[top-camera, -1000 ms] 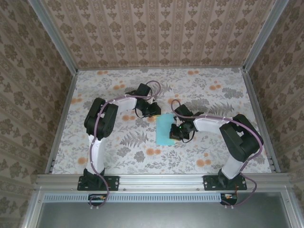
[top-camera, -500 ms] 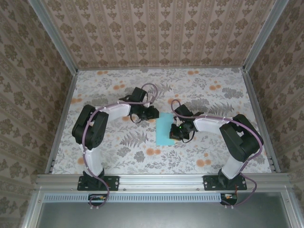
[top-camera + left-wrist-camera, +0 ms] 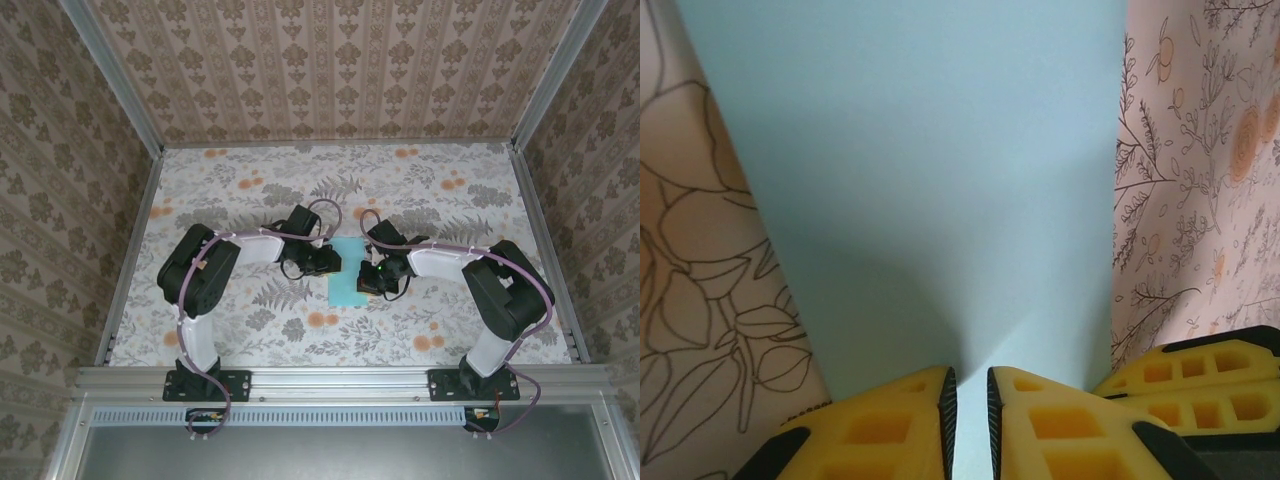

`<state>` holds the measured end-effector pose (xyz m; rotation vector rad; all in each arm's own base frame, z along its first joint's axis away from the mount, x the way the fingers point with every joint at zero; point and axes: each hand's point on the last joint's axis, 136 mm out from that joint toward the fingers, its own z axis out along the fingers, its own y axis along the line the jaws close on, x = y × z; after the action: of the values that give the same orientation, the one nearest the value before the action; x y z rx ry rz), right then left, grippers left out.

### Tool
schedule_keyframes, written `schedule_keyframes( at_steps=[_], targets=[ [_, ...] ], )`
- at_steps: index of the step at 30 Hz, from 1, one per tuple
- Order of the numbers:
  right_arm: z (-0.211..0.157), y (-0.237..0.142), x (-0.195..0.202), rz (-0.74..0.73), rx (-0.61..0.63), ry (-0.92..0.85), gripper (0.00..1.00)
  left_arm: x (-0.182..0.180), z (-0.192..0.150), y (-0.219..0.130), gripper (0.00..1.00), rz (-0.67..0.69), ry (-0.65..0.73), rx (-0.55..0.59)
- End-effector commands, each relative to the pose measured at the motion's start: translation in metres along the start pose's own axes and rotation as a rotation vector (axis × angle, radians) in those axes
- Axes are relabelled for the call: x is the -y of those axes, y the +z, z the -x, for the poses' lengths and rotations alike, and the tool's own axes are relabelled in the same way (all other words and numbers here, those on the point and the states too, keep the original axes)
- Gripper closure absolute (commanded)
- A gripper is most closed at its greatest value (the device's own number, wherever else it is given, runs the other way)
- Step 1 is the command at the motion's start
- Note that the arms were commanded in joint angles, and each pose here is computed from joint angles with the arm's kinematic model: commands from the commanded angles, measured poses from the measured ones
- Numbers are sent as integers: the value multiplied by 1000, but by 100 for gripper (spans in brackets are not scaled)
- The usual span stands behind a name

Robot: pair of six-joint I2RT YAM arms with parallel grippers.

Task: Fold a paper plane with a square sheet of paper (fold left side to right side)
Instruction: First fold the square sheet of paper in half at the center of the table.

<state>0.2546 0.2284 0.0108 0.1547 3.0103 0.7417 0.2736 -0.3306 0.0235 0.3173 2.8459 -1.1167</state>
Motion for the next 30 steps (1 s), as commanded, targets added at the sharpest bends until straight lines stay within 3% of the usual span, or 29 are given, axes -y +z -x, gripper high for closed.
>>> schedule_keyframes(
  at_steps=[1,21,30],
  targets=[
    [-37,17,57,-207,-117,75,96,-23,1,6,81,70,-17,14],
    [-41,18,63,-223,-130,75,96,-33,90,-2,80,69,-8,131],
    [-38,18,57,-197,-119,78,96,-30,99,-4,80,65,10,137]
  ],
)
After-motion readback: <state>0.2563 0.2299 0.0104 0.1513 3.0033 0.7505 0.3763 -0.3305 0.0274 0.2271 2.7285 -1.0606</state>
